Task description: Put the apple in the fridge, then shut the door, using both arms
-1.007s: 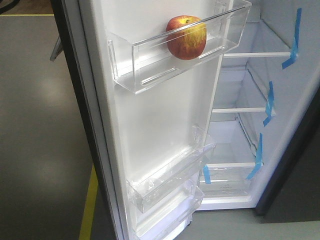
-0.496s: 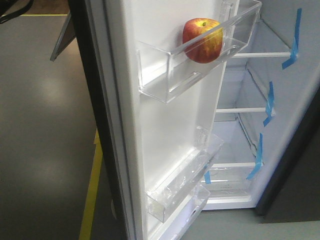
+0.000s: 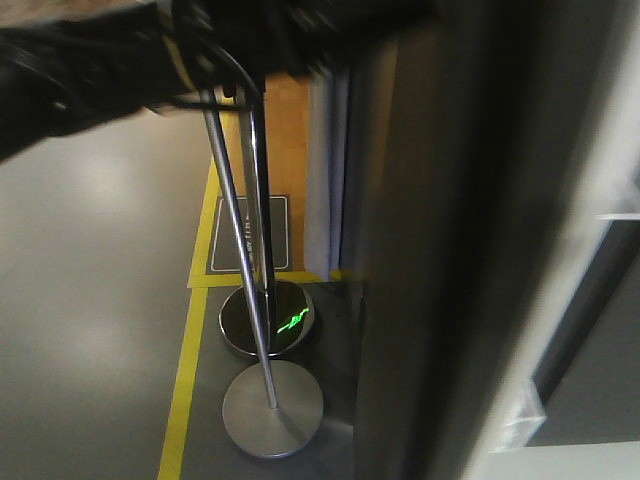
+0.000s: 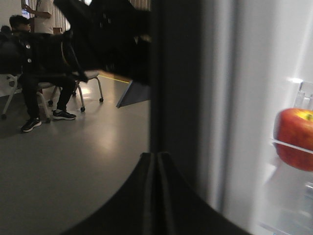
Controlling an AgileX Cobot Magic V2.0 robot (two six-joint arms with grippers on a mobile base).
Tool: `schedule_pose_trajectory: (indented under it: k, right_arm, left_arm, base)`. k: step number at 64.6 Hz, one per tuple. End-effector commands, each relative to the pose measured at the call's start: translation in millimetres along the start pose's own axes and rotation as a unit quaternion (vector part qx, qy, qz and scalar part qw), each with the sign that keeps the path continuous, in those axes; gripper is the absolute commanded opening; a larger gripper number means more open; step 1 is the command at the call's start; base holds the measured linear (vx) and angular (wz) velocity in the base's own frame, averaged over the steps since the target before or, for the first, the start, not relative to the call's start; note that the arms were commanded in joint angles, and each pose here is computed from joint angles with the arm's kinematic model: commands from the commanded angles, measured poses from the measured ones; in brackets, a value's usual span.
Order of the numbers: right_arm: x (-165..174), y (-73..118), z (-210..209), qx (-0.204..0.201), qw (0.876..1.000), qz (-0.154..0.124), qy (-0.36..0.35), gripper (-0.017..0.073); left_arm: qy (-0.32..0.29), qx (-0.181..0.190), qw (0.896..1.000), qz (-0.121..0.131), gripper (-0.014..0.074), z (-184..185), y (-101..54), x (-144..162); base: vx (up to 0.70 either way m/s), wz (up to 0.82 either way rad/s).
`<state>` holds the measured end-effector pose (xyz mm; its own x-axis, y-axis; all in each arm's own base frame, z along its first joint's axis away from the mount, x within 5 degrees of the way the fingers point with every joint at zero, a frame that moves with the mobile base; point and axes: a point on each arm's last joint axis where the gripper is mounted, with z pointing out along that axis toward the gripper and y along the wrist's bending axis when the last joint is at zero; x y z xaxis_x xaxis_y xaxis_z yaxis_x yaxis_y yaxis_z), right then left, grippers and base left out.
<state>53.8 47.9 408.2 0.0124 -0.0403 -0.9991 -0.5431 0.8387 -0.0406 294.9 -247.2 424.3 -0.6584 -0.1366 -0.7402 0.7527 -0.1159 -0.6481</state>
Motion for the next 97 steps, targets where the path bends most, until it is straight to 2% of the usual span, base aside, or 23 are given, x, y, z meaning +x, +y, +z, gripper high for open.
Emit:
schedule_pose_trajectory:
  k: [1,13,20,30,34,42,49,54,67,78,85,93,97]
  right_arm:
    - [-18,-5.9,-3,0.036,0.998,0.002,-0.058,-0.0005]
    - [-24,-24.8,6,0.107,0.99,-0.004,-0.089,-0.0001]
    - [-26,-46.0,22,0.169,0.98,-0.009,-0.101,0.0008]
    - [-18,-76.5,56,0.226,0.971,-0.004,-0.082,0.0073]
    - [-15,-87.5,72,0.237,0.969,0.001,-0.067,0.0129]
    - [-14,-109.9,107,0.25,0.967,0.006,-0.042,0.0298]
    - [-22,-131.8,133,0.284,0.957,-0.004,-0.052,0.0482]
    - [-27,-145.1,148,0.307,0.949,-0.007,-0.066,0.0538]
    - [-28,-175.9,184,0.357,0.93,-0.017,-0.086,0.0531]
    - [-21,-196.2,218,0.364,0.928,-0.017,-0.077,0.0519]
    - [-15,-206.5,235,0.37,0.927,-0.005,-0.069,0.0518]
    - [-11,-216.9,244,0.389,0.919,-0.008,-0.063,0.0518]
    - [-8,-225.6,246,0.399,0.915,0.0,-0.057,0.0518]
  left_arm:
    - [-0.026,0.006,0.999,0.028,0.0382,1,-29.8,-12]
    - [-0.01,-0.018,0.998,0.055,0.0382,-12,-27.0,-16]
    - [-0.004,-0.032,0.997,0.075,0.0382,-23,-30.2,-21]
    - [0.003,-0.069,0.991,0.111,0.0382,-42,-34.4,-29]
    - [0.004,-0.088,0.988,0.128,0.0382,-51,-38.0,-33]
    - [0.005,-0.128,0.979,0.161,0.0382,-67,-44.9,-39]
    - [0.003,-0.16,0.97,0.183,0.0382,-81,-48.9,-45]
    - [0.002,-0.175,0.966,0.192,0.0382,-86,-50.3,-47]
    - [0.0,-0.19,0.961,0.201,0.0382,-93,-52.5,-49]
    - [0.005,-0.194,0.96,0.203,0.0382,-94,-51.8,-49]
    - [0.003,-0.195,0.959,0.204,0.0382,-94,-51.6,-49]
    - [0.004,-0.2,0.958,0.206,0.0382,-94,-50.8,-49]
    - [0.004,-0.2,0.958,0.206,0.0382,-94,-50.8,-49]
  base:
    - [0.0,0.0]
    - [0.0,0.0]
    - [0.0,0.0]
    - [0.0,0.0]
    - [0.0,0.0]
    - [0.0,0.0]
    - [0.0,0.0]
    - [0.0,0.0]
    - [0.0,0.0]
    - [0.0,0.0]
    - [0.0,0.0]
    - [0.0,0.0]
    - [0.0,0.0]
